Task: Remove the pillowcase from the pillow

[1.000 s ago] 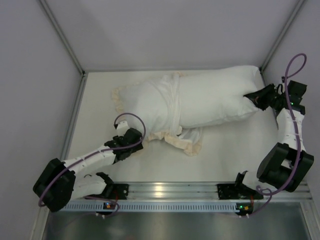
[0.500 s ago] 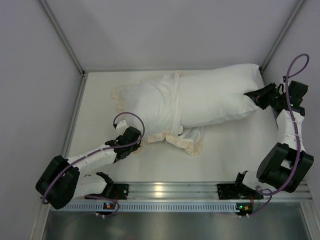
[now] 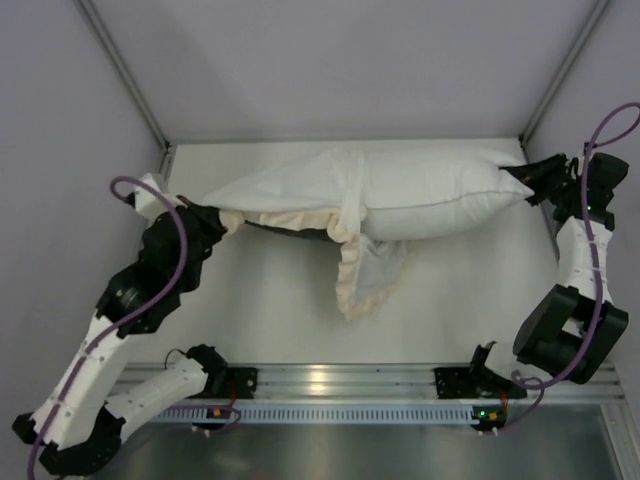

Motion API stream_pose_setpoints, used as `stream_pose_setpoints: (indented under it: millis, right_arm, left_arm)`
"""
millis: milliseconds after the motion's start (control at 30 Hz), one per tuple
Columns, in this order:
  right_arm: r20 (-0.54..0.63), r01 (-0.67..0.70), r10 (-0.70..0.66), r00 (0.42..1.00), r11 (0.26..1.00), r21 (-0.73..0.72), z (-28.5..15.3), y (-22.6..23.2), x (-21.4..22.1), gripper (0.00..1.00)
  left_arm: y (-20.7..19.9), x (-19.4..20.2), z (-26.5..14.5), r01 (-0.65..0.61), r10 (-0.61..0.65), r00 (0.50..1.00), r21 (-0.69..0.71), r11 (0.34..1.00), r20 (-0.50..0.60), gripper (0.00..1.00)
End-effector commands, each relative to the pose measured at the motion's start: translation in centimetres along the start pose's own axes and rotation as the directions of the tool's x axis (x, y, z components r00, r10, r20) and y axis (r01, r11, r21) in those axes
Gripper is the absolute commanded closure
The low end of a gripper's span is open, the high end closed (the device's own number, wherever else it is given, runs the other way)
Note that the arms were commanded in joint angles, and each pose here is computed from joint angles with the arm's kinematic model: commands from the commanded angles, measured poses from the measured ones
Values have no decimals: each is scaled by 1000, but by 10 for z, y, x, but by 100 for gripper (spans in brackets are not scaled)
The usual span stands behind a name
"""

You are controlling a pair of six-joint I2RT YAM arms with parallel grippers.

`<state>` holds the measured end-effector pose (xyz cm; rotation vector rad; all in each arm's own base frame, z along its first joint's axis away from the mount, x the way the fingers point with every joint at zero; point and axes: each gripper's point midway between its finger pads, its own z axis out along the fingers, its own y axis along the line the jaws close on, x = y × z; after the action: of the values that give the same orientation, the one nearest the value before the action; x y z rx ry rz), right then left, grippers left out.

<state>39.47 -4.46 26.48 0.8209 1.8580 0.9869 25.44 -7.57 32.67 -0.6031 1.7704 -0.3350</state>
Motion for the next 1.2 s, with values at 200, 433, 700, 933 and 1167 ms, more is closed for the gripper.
stream_pose_setpoints:
  millis: [200,433,700,933,1167]
  right_arm:
    - [289,111,-57,956,978,-176,-26,63,-101,100]
    - [336,104,-43,941,980,-167,-26,53,-129,100]
    - [353,85,-16,935,980,-181,-28,45,-142,100]
    - [355,89,-19,935,979,-182,-27,46,-144,100]
    - [374,103,-34,927,981,-165,-28,48,-150,100]
  left_arm:
    - [87,-174,-122,1,134,900,-310,951,414,100]
    - [116,-205,-159,14,191,868,-406,914,458,100]
    - [146,-234,-193,52,201,845,-449,892,495,100]
    - [145,-226,-181,38,205,852,-448,893,482,100]
    - [148,-231,-185,37,215,850,-462,886,480,100]
